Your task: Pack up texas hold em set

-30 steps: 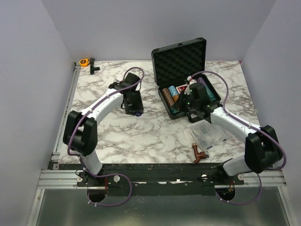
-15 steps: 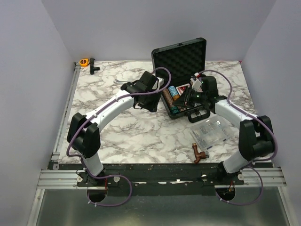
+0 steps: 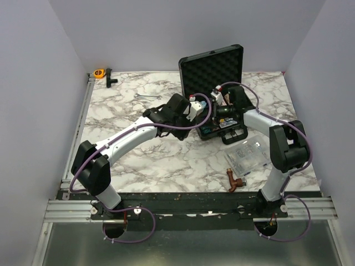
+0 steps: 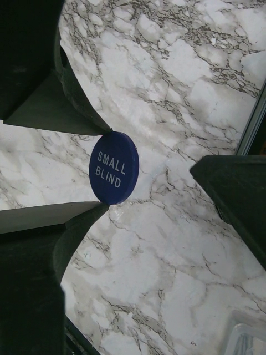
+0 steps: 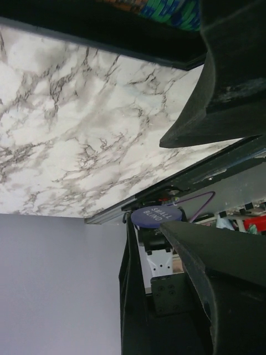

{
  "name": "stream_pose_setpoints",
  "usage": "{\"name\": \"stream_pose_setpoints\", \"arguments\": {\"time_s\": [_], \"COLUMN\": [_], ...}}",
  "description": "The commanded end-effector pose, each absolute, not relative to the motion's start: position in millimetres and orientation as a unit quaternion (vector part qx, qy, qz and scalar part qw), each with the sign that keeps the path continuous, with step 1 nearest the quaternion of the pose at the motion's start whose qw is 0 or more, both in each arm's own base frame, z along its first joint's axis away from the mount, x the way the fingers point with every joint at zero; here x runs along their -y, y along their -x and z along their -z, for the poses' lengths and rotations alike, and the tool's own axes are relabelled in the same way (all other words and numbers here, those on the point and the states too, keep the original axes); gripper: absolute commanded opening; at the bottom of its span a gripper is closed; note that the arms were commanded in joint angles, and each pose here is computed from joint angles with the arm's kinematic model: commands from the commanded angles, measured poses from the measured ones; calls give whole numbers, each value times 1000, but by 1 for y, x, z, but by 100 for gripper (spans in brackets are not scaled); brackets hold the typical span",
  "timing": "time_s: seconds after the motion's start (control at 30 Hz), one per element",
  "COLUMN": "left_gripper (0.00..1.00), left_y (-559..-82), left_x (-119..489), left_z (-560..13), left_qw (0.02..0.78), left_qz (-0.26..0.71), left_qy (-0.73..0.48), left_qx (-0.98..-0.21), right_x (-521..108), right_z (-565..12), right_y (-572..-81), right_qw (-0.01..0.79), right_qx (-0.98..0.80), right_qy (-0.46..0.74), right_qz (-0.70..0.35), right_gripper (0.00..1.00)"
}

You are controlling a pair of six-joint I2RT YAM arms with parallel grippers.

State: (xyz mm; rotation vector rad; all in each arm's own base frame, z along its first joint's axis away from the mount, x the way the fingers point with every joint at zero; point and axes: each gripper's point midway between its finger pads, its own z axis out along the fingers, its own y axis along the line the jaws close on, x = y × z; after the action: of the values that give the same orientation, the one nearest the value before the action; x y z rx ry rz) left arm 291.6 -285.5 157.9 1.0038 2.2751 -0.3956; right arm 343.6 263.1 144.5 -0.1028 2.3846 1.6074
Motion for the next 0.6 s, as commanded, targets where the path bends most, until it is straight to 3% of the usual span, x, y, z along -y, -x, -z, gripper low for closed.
{"name": "stream_pose_setpoints", "arguments": {"time_s": [0.0, 0.4, 0.47, 0.57], "left_gripper": [0, 0, 0, 0], "left_y": [-296, -292, -292, -292], "left_x": [288, 291, 291, 292], "left_z": [-169, -161, -161, -158], "left_qw": [336, 321, 321, 318], "left_qz": [144, 138, 136, 136], "left_qy": [-395, -402, -402, -401], "left_qx": [-843, -846, -847, -848], "right_x": [-288, -315, -316, -316], "right_z": [-152, -138, -136, -136], "right_y": [-327, -297, -293, -291], "right_qw": [101, 60, 58, 56], "right_qx": [-807, -808, -809, -808], "right_qy": [87, 114, 115, 112], "right_qz": [-575, -575, -574, -576], "right_gripper": [58, 49, 44, 30]}}
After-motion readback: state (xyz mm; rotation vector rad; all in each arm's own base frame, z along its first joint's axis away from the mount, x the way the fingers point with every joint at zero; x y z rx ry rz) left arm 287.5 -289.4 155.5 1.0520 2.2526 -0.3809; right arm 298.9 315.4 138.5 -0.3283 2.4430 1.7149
